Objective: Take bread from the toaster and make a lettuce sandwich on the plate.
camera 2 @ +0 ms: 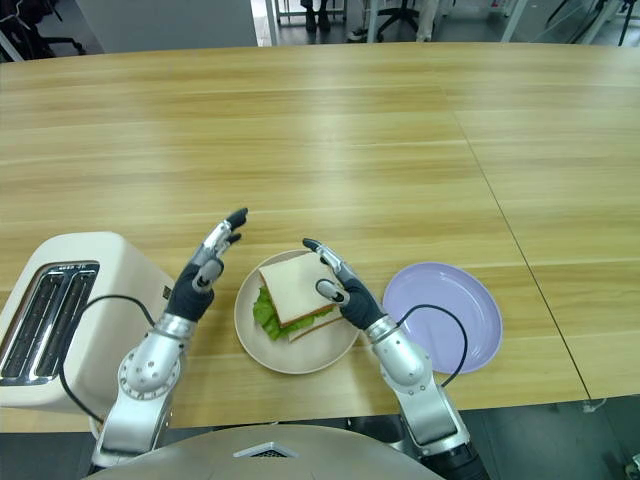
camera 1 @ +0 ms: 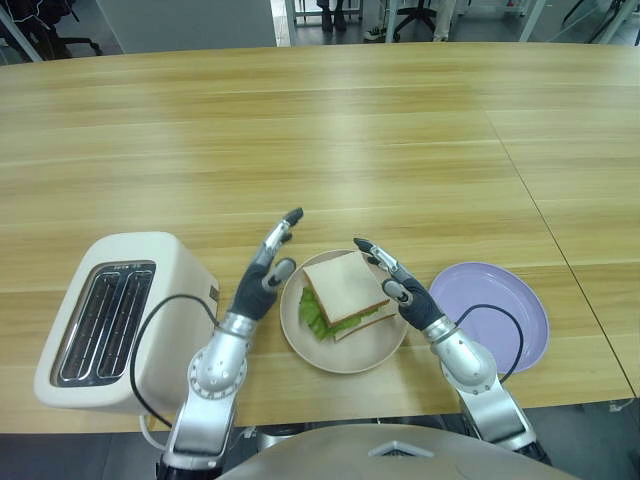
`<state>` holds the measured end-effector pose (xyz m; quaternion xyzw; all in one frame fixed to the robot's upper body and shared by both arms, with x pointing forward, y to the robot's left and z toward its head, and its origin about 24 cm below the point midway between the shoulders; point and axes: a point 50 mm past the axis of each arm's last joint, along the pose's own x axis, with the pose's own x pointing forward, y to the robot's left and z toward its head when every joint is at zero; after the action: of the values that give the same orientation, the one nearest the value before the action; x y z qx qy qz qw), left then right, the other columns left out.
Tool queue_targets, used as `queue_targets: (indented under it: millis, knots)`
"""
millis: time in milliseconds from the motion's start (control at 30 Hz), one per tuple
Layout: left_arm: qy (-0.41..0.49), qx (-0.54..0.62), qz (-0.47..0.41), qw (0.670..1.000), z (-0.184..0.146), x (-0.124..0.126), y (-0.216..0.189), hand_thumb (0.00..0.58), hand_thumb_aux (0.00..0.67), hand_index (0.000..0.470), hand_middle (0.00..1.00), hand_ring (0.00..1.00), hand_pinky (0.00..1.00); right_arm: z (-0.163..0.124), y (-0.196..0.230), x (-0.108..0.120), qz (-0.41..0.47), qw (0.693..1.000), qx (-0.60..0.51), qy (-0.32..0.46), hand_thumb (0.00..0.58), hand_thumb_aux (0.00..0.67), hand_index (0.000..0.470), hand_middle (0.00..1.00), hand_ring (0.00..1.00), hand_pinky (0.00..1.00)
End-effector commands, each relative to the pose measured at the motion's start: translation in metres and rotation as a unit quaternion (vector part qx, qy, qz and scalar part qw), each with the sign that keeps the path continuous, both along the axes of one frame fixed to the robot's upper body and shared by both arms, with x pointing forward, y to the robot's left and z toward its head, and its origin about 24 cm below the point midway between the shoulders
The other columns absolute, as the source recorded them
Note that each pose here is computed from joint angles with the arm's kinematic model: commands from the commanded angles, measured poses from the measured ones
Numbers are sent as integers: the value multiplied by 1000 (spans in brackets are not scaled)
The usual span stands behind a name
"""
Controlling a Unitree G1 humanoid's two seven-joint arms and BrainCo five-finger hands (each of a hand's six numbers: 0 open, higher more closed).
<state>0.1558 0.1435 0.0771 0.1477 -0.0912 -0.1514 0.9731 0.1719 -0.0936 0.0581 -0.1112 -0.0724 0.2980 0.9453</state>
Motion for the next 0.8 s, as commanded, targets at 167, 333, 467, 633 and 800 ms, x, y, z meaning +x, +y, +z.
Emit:
queue_targets:
  millis: [167,333,467,633,800]
  knots:
    - [47,-25,-28,998,-18,-35,-8,487,402,276,1000,1000,1000,-9,-15,-11,13,997,25,75,501,423,290,0,0,0]
    - [94,-40,-46,994,-30,-52,-6,580,670,460,1000,1000,1000,-21,-29,-22,51,992,13,118,580,670,460,1000,1000,1000]
    - [118,-46,-65,990,-35,-60,-3,580,670,460,1000,1000,1000,-26,-32,-32,82,986,16,147,580,670,460,1000,1000,1000]
    - [141,-61,-106,982,-40,-70,-6,580,670,460,1000,1000,1000,-31,-29,-47,142,973,20,179,580,670,460,1000,1000,1000]
    - [200,-67,-153,966,-54,-79,-6,580,670,460,1000,1000,1000,-38,-29,-54,172,960,24,220,580,670,460,1000,1000,1000]
